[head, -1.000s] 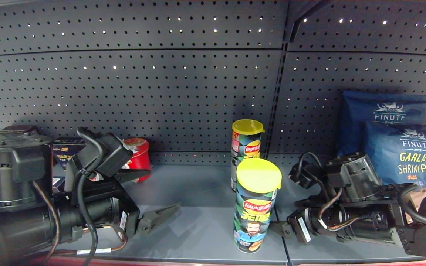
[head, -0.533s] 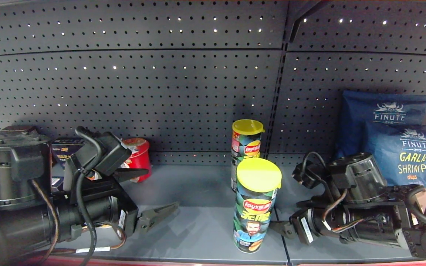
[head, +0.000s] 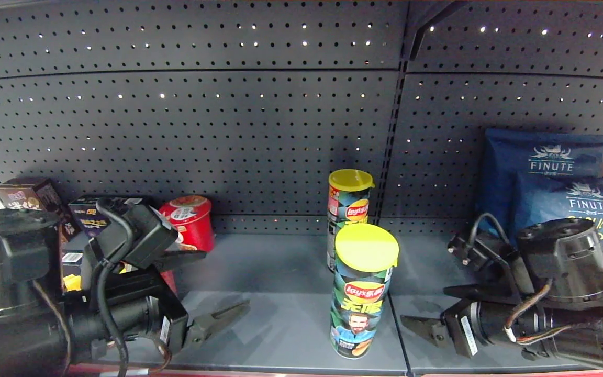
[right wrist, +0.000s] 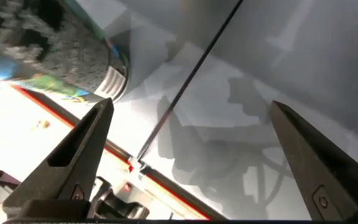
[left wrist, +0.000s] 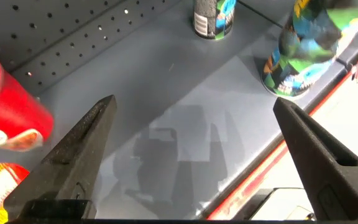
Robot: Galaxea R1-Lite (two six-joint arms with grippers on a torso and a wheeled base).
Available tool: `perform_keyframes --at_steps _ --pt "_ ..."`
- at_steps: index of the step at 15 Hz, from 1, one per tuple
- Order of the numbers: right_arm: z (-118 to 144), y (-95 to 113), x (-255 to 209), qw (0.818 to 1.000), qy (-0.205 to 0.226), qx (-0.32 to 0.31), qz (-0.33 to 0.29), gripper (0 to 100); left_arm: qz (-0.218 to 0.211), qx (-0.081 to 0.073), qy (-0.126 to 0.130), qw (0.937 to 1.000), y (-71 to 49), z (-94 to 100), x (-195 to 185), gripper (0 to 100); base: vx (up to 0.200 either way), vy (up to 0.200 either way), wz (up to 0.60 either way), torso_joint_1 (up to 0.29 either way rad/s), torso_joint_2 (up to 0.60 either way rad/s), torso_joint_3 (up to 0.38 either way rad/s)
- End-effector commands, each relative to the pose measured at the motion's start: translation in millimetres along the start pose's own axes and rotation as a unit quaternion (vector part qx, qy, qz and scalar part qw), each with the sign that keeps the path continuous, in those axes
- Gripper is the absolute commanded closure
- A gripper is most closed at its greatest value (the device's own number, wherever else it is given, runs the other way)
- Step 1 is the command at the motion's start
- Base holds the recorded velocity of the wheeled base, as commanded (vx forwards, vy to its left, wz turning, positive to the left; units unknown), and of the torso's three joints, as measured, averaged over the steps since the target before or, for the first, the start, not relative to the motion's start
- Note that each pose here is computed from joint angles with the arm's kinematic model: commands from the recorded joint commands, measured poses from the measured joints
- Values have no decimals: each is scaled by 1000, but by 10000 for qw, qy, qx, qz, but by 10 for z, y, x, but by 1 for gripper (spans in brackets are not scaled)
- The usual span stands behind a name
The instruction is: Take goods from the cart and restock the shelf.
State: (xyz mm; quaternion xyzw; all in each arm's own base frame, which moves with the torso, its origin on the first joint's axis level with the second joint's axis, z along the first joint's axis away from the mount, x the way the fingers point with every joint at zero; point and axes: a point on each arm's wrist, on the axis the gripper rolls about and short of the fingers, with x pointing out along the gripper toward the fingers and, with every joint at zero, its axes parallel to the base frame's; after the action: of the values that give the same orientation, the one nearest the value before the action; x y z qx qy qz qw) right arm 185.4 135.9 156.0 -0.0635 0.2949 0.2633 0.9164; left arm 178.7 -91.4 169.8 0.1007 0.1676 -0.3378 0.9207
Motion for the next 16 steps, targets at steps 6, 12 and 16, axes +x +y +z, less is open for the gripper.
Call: perform_keyframes --at_steps 6,12,16 --pt "0 -20 -318 9993 -307 148 -149 0 17 34 -151 9999 -95 -121 -301 0 0 0 0 0 0 0" --pt "-141 -94 -541 9982 -475 242 -272 0 201 50 -588 9981 -149 -155 -609 0 0 0 0 0 0 0" --pt "-281 -350 -1057 9856 -1148 736 -1001 0 1110 -76 -1139 9872 -93 -119 -1033 0 0 0 0 0 0 0"
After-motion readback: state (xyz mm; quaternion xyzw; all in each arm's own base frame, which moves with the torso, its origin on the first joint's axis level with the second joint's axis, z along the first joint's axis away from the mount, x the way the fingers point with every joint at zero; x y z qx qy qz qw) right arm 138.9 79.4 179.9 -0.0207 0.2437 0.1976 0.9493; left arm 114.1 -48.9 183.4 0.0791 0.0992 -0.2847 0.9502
